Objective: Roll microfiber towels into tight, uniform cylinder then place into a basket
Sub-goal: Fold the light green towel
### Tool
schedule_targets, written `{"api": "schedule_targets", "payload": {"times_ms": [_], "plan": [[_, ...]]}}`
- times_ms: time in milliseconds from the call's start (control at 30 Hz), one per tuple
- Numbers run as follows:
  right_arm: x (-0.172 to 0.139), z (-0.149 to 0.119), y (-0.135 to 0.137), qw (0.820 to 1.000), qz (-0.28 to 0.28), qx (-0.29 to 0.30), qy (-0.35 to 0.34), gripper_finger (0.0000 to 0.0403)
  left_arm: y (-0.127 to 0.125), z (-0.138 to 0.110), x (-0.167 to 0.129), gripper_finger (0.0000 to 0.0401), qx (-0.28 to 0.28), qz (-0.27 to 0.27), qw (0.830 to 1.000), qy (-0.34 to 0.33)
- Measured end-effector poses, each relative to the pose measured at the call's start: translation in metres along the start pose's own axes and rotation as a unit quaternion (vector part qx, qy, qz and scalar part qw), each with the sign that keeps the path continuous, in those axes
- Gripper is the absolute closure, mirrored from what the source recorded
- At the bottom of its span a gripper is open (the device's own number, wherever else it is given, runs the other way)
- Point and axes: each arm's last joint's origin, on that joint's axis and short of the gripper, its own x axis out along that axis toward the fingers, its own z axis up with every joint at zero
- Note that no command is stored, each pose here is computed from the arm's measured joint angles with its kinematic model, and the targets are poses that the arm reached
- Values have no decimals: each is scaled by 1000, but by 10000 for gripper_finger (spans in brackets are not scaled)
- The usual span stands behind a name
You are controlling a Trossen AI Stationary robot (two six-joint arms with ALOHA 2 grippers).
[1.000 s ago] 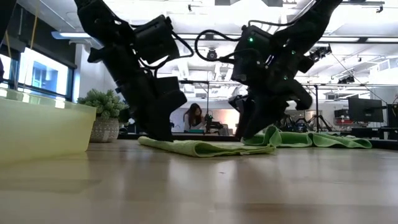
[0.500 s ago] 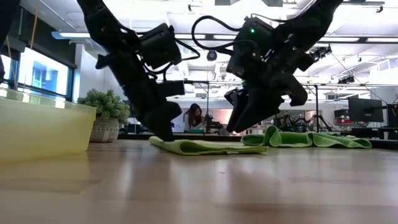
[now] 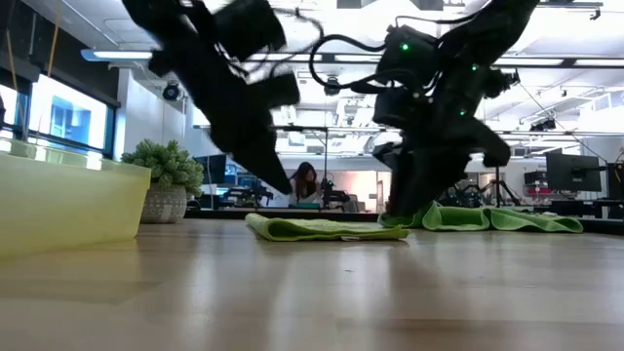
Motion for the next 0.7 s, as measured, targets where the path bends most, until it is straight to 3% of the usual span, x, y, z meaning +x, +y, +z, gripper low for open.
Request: {"api": "schedule_targets", "payload": {"times_ms": [67, 167, 300, 467, 700], "plan": [[-7, -1, 2, 1000, 3, -4, 9, 289, -15, 1, -9, 314, 28, -49, 998, -3], [-19, -1, 4, 1000, 5, -8, 12, 289, -35, -2, -15, 314, 54, -73, 996, 4], [-31, 1, 5, 1000, -2, -4, 3, 289, -50, -6, -14, 310, 66, -32, 997, 2], [-33, -1, 6, 999, 1, 44, 14, 289, -65, -14, -11, 281, 99, -38, 994, 16], [-27, -5, 13, 997, 18, 68, 45, 288, -73, -17, -11, 237, 204, 5, 979, 9]]}}
